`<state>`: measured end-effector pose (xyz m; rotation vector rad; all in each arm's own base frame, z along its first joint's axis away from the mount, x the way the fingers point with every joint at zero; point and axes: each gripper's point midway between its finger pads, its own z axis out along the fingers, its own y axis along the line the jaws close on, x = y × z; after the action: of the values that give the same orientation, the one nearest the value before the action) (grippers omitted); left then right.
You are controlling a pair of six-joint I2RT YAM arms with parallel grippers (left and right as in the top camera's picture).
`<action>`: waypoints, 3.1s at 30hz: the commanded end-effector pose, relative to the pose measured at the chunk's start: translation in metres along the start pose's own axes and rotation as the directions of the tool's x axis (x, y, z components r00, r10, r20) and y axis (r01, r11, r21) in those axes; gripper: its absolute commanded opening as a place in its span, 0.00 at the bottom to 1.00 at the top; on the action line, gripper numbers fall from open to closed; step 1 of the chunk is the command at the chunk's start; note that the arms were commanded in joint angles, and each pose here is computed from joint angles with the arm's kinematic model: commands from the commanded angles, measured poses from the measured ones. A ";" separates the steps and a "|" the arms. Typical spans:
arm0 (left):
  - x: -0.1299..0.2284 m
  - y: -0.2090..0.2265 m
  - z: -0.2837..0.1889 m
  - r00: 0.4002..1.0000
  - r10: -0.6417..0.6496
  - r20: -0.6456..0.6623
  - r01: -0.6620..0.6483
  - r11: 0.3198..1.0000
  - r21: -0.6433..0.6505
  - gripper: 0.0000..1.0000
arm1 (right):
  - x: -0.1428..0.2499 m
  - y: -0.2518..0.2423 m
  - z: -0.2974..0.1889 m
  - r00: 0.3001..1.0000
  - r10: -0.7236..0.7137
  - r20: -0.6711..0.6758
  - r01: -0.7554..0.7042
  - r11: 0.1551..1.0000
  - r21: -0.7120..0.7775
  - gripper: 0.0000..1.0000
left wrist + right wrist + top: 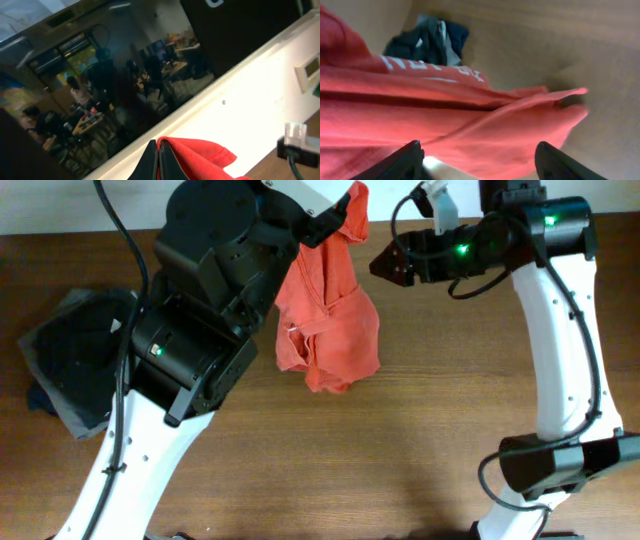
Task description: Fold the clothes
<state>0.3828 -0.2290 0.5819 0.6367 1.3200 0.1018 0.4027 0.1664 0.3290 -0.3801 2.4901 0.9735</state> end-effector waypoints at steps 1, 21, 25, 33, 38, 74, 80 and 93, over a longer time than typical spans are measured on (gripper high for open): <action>-0.008 0.014 -0.007 1.000 0.007 0.012 -0.007 0.999 -0.053 0.02 | 0.012 0.026 0.025 0.972 0.226 -0.065 -0.227 0.974 -0.006 0.76; -0.087 0.108 -0.065 0.962 0.157 0.222 -0.044 0.896 -0.441 0.02 | 0.073 -0.048 0.087 0.926 0.354 -0.129 -0.271 0.863 0.427 0.07; -0.109 0.137 -0.089 0.943 0.199 0.267 -0.021 0.837 -0.547 0.02 | 0.074 -0.072 0.074 0.934 0.347 -0.090 -0.244 0.799 0.549 0.13; -0.128 0.161 -0.120 0.939 0.193 0.285 0.008 0.816 -0.578 0.02 | 0.070 -0.138 0.025 0.919 0.393 0.032 -0.296 0.633 0.716 0.23; -0.113 0.151 -0.107 0.959 0.187 0.215 -0.043 0.840 -0.541 0.02 | 0.065 -0.138 0.022 0.914 0.404 -0.043 -0.323 0.786 0.527 0.33; -0.160 -0.019 -0.024 0.778 -0.186 0.600 0.171 0.982 0.083 0.03 | 0.085 -0.221 -0.090 0.797 0.592 0.121 -0.590 0.719 0.367 0.65; -0.147 0.001 -0.014 0.815 -0.151 0.560 0.216 0.975 -0.051 0.03 | 0.094 -0.223 -0.097 0.808 0.582 0.094 -0.570 0.730 0.376 0.66; 0.072 0.042 0.082 0.991 0.027 -0.128 -0.047 0.987 -0.156 0.03 | 0.091 -0.216 -0.089 0.862 0.505 0.045 -0.483 0.789 0.379 0.70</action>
<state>0.4635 -0.2096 0.5781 0.5141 1.3181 0.2045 0.3840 -0.0698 0.2133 0.5185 2.8179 0.6183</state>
